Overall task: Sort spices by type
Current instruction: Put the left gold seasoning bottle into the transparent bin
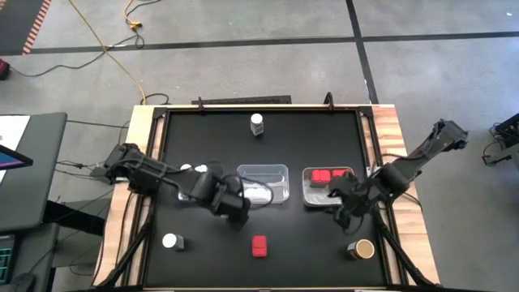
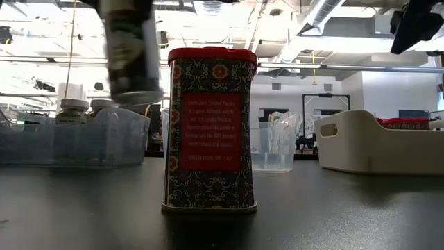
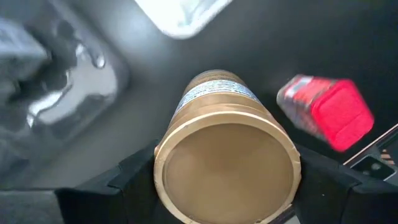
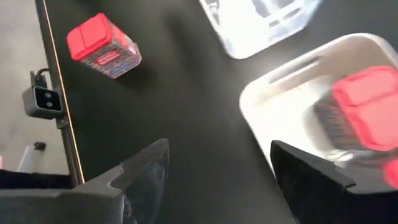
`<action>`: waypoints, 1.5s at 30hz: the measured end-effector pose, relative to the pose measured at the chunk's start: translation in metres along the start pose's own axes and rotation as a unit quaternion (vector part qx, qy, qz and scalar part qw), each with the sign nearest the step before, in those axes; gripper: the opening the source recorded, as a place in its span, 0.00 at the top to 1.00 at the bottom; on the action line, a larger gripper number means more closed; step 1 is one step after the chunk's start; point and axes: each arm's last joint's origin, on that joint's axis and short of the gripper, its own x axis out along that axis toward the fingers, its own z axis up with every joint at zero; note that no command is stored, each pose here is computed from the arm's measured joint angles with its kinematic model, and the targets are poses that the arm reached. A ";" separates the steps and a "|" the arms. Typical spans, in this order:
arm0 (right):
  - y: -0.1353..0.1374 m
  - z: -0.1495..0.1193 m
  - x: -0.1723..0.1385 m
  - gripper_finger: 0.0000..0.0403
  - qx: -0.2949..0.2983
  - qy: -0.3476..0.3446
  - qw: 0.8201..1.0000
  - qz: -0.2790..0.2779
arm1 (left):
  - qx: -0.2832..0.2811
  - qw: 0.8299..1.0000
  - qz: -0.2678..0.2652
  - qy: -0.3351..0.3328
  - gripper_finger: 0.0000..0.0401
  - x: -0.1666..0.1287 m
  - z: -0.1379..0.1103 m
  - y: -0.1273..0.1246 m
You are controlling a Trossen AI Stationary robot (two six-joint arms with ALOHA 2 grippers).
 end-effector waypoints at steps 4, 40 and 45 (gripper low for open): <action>-0.018 -0.002 -0.023 0.24 -0.014 -0.016 1.000 -0.004 | 0.002 1.000 -0.008 -0.011 0.31 -0.005 0.020 0.005; -0.094 -0.043 -0.035 0.24 -0.090 -0.104 0.990 -0.043 | -0.264 0.955 -0.101 -0.088 0.31 0.019 0.138 0.008; -0.092 -0.042 -0.035 0.24 -0.088 -0.108 0.989 -0.037 | -0.273 0.959 -0.045 -0.062 0.31 0.009 0.142 0.021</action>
